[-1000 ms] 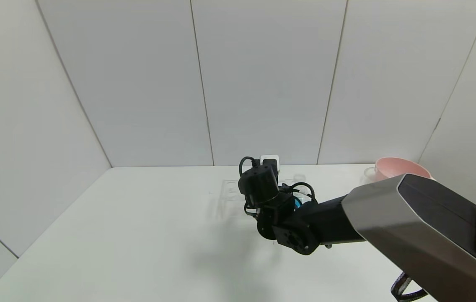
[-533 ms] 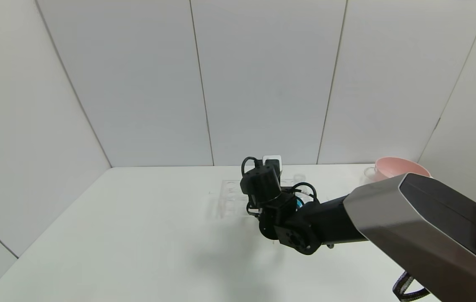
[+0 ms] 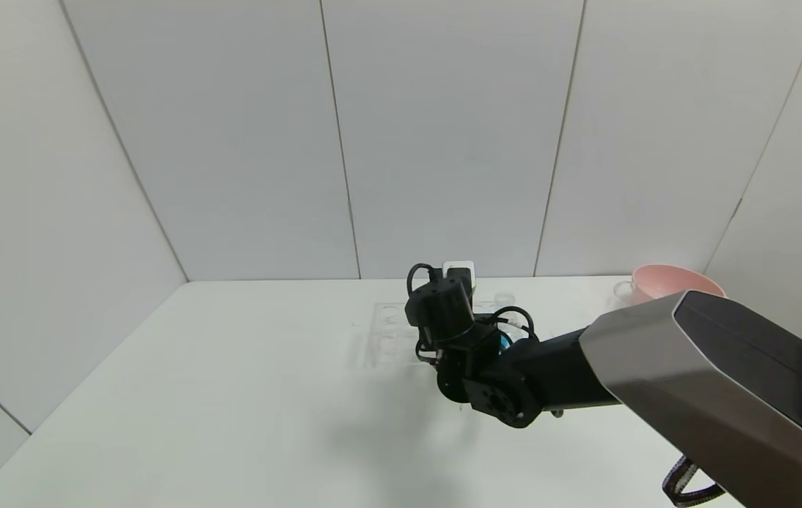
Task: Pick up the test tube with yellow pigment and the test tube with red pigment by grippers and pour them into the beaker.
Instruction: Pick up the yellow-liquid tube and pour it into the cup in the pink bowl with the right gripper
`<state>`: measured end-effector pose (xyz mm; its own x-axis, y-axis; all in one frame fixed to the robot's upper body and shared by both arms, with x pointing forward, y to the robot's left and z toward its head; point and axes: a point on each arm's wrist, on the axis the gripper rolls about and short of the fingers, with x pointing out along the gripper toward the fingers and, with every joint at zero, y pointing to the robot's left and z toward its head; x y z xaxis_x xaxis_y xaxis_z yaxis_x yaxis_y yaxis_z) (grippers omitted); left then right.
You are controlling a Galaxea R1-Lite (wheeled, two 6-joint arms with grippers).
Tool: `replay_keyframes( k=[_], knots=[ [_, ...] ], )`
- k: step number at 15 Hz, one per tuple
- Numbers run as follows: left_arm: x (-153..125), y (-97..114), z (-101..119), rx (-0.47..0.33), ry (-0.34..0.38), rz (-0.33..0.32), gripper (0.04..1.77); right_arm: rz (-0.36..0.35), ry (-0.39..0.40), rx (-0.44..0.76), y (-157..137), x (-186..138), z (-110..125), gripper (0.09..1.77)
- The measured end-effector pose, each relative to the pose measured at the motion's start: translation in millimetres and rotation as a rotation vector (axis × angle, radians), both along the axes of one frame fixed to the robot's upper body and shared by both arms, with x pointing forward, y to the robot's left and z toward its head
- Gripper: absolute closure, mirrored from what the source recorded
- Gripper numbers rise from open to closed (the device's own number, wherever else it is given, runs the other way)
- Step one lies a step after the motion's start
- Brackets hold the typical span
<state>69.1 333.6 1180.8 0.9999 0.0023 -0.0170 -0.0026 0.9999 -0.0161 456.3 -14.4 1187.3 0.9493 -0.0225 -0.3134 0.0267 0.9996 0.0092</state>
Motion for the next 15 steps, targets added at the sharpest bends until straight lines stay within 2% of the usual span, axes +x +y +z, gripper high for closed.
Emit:
replay_keyframes(
  k=[3,5,10,15],
  knots=[
    [0.0,0.0,0.0,0.000,0.000,0.000,0.09,-0.002,-0.001,-0.004,-1.8,1.1,1.5,1.34],
    [0.0,0.0,0.0,0.000,0.000,0.000,0.09,0.025,0.007,-0.010,-3.0,-1.4,8.6,1.34],
    [0.0,0.0,0.0,0.000,0.000,0.000,0.09,0.072,0.015,-0.004,-7.3,-17.8,47.7,1.34],
    [0.0,0.0,0.0,0.000,0.000,0.000,0.09,0.160,0.017,0.023,-19.3,-39.7,80.2,1.34]
  ],
)
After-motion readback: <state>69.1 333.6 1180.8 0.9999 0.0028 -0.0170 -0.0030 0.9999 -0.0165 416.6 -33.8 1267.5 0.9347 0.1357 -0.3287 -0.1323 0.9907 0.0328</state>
